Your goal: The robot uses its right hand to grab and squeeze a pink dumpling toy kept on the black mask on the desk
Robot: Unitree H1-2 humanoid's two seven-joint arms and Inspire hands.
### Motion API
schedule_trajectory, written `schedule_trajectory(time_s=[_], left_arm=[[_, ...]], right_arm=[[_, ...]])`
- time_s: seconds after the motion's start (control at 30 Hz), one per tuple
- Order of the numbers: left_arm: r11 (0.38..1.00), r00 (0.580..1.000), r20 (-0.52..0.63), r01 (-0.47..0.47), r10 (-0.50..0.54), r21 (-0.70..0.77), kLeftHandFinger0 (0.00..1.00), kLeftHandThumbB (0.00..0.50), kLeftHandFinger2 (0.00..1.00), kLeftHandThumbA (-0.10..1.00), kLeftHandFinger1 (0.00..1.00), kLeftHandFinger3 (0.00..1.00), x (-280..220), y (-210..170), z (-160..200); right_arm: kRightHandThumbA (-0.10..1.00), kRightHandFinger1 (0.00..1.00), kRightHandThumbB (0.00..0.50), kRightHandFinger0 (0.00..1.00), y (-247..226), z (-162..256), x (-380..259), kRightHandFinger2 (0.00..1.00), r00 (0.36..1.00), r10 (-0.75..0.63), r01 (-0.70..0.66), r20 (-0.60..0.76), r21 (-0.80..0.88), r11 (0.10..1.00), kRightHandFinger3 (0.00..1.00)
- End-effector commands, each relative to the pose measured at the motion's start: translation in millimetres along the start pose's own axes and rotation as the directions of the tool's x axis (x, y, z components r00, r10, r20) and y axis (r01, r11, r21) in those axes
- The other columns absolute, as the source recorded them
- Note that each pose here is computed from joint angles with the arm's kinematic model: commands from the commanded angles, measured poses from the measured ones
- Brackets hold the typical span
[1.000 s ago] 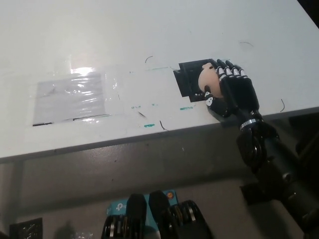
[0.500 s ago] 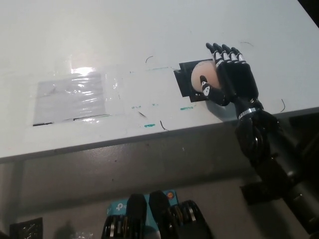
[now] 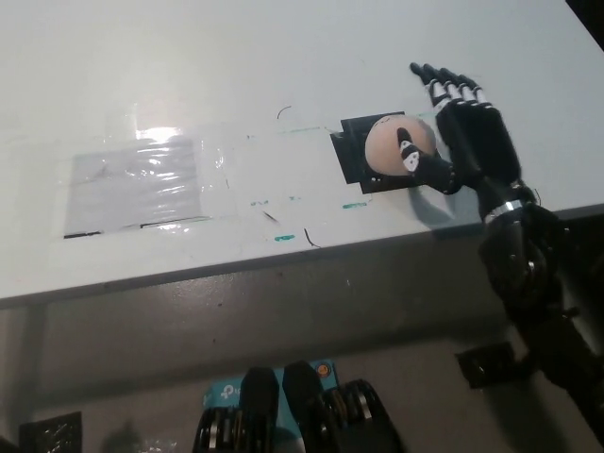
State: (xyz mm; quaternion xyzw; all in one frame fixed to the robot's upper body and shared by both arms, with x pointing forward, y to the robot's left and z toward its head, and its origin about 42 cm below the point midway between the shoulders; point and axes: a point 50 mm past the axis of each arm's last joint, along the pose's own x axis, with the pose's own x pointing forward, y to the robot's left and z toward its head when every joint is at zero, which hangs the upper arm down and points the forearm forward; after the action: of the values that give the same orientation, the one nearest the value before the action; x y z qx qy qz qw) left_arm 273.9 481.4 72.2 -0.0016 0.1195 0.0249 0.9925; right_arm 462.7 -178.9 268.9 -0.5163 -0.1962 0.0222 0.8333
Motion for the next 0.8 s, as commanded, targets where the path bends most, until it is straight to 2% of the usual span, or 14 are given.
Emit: schedule_trajectory(time_s=[0.0,0.1,0.13,0.23,0.27,0.3,0.47,0.5,0.53,0.57,0.6,0.63,0.67,0.77], left_arm=[[0.999,0.999,0.049,-0.007,0.004,0.052,0.0,0.5,0.14,1.0,0.04,0.12,-1,16,21],[0.998,0.999,0.049,0.002,-0.005,0.061,0.0,0.5,0.14,1.0,0.04,0.15,0,16,22],[0.998,0.999,0.044,-0.004,0.001,0.06,0.0,0.5,0.15,1.0,0.04,0.15,0,16,22],[0.999,0.999,0.043,-0.008,0.006,0.05,0.0,0.5,0.14,1.0,0.04,0.15,0,16,21],[0.999,0.999,0.043,-0.008,0.006,0.05,0.0,0.5,0.14,1.0,0.04,0.15,0,16,21],[0.998,0.999,0.043,-0.011,0.009,0.057,0.0,0.5,0.14,1.0,0.05,0.16,0,15,22],[0.998,0.999,0.043,-0.004,0.002,0.059,0.0,0.5,0.12,1.0,0.03,0.17,3,14,24],[0.998,0.999,0.045,-0.002,-0.001,0.059,0.0,0.5,0.12,1.0,0.03,0.16,3,14,24],[0.999,0.999,0.046,-0.003,0.001,0.052,0.0,0.5,0.12,1.0,0.03,0.16,4,14,24],[0.999,0.999,0.044,-0.003,0.001,0.045,0.0,0.5,0.12,1.0,0.02,0.15,4,13,24],[0.999,0.999,0.045,-0.002,0.0,0.044,0.0,0.5,0.11,1.0,0.02,0.15,4,13,24],[0.999,0.999,0.049,-0.001,-0.001,0.041,0.0,0.5,0.13,1.0,0.02,0.16,5,13,24],[0.999,0.999,0.053,0.005,-0.007,0.045,0.0,0.5,0.14,1.0,0.03,0.16,5,13,23],[0.999,0.998,0.055,-0.003,0.001,0.035,0.0,0.5,0.13,1.0,0.02,0.14,5,11,21]], right_arm=[[0.41,1.0,0.349,1.0,-30,2,-2,1.0,1.0,-0.01,0.009,0.016,0.042,0.999,1.0],[0.41,1.0,0.339,1.0,-49,0,-20,1.0,0.999,-0.04,0.036,0.032,0.094,0.995,1.0],[0.37,1.0,0.339,1.0,-53,-1,-24,1.0,0.997,-0.058,0.052,0.041,0.13,0.99,1.0],[0.31,1.0,0.272,1.0,-59,-9,-45,1.0,0.996,-0.083,0.074,0.037,0.213,0.974,1.0],[0.31,1.0,0.271,1.0,-59,-9,-45,1.0,0.996,-0.083,0.073,0.037,0.214,0.974,1.0],[0.17,1.0,0.229,1.0,-57,-16,-57,1.0,0.993,-0.12,0.111,0.018,0.263,0.959,1.0],[0.06,1.0,0.192,1.0,-29,-36,-86,1.0,0.972,-0.215,0.235,-0.094,0.413,0.88,1.0],[-0.01,1.0,0.211,0.88,-23,-39,-91,1.0,0.964,-0.238,0.265,-0.119,0.462,0.846,1.0],[-0.03,0.96,0.202,0.78,-19,-41,-94,1.0,0.96,-0.244,0.279,-0.135,0.48,0.832,1.0],[-0.04,0.87,0.198,0.67,-12,-45,-100,0.98,0.953,-0.259,0.304,-0.158,0.51,0.805,0.98],[-0.04,0.83,0.193,0.64,-11,-46,-101,0.95,0.951,-0.263,0.308,-0.16,0.513,0.801,0.96],[-0.04,0.74,0.162,0.58,2,-51,-111,0.86,0.941,-0.256,0.337,-0.22,0.589,0.734,0.94],[-0.02,0.7,0.16,0.57,13,-55,-121,0.82,0.932,-0.249,0.362,-0.264,0.626,0.691,0.94],[-0.04,0.63,0.151,0.51,28,-60,-136,0.78,0.921,-0.237,0.387,-0.311,0.644,0.66,0.95]])
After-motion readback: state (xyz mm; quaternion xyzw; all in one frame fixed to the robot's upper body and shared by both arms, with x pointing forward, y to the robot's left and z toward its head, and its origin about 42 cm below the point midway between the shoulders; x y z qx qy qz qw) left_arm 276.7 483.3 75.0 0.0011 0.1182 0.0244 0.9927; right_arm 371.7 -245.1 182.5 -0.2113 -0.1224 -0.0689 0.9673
